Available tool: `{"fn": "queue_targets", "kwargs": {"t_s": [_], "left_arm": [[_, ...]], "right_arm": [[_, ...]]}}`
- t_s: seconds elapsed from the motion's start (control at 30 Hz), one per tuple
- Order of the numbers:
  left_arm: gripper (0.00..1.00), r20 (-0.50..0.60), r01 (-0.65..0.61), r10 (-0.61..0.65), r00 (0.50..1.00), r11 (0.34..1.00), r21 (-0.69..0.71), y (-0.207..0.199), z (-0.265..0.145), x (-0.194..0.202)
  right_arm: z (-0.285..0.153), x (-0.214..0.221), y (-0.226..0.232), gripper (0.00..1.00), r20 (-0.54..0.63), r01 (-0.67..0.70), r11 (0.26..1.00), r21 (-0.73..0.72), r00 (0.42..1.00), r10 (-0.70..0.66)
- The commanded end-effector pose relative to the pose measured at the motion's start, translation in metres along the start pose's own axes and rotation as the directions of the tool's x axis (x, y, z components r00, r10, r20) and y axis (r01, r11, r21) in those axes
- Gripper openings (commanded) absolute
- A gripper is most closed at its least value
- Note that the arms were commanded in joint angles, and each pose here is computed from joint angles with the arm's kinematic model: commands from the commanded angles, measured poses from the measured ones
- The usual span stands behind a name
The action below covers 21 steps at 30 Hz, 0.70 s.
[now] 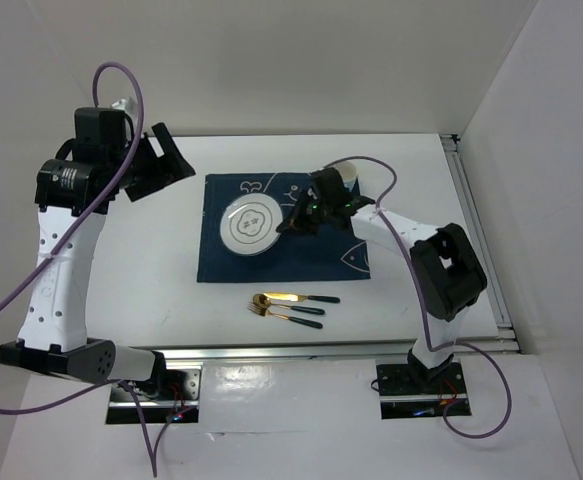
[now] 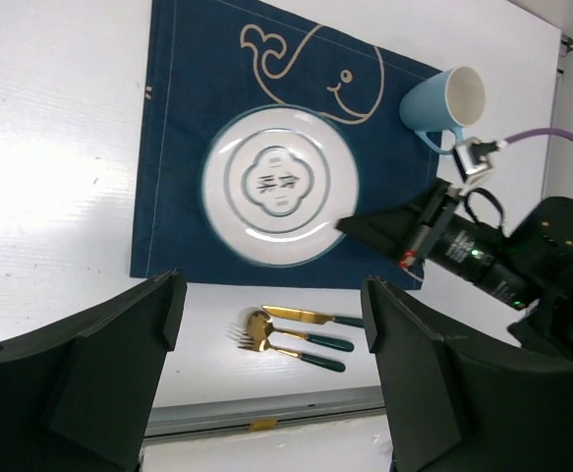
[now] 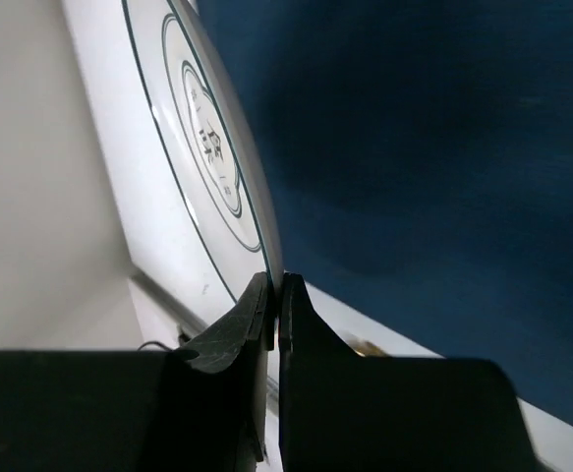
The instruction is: Set the dinner table for one person
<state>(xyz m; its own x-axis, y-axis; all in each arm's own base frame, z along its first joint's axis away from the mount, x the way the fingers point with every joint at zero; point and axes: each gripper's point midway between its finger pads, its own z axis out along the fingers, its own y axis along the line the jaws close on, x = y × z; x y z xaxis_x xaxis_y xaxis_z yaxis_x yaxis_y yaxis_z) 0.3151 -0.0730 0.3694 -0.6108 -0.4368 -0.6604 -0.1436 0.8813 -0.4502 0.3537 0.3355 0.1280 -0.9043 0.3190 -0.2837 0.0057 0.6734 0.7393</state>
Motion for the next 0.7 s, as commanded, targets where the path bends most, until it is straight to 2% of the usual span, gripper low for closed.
{"fn": "queue_targets", "kwargs": {"t_s": [0.0,0.3,0.53,0.6,0.63,0.67], "left_arm": [[0.9,0.011,-0.02,0.02,1.0,1.0,-0.016,0.006,0.003,0.002],[0.9,-0.003,-0.009,0.009,1.0,1.0,-0.025,0.01,0.01,0.008],[0.9,-0.032,-0.007,0.007,0.999,1.0,-0.018,0.011,0.017,0.016],[0.9,-0.038,-0.007,0.007,0.999,1.0,-0.01,0.01,0.019,0.018],[0.9,-0.06,-0.005,0.004,0.998,1.0,-0.012,0.013,0.025,0.024],[0.9,-0.065,-0.005,0.004,0.998,1.0,-0.015,0.015,0.025,0.028]], "right_arm": [[-0.028,-0.022,-0.001,0.0,0.078,-0.022,0.999,-0.032,0.997,0.024],[-0.038,-0.054,-0.045,0.0,0.147,-0.092,0.996,0.018,0.985,0.089],[-0.023,-0.062,-0.062,0.02,0.121,-0.141,0.99,0.01,0.983,0.139],[-0.019,-0.058,-0.063,0.18,0.109,-0.139,0.99,0.015,0.985,0.137],[-0.017,-0.058,-0.067,0.4,0.112,-0.144,0.989,0.027,0.984,0.14],[-0.017,-0.058,-0.067,0.54,0.112,-0.144,0.989,0.027,0.984,0.14]]}}
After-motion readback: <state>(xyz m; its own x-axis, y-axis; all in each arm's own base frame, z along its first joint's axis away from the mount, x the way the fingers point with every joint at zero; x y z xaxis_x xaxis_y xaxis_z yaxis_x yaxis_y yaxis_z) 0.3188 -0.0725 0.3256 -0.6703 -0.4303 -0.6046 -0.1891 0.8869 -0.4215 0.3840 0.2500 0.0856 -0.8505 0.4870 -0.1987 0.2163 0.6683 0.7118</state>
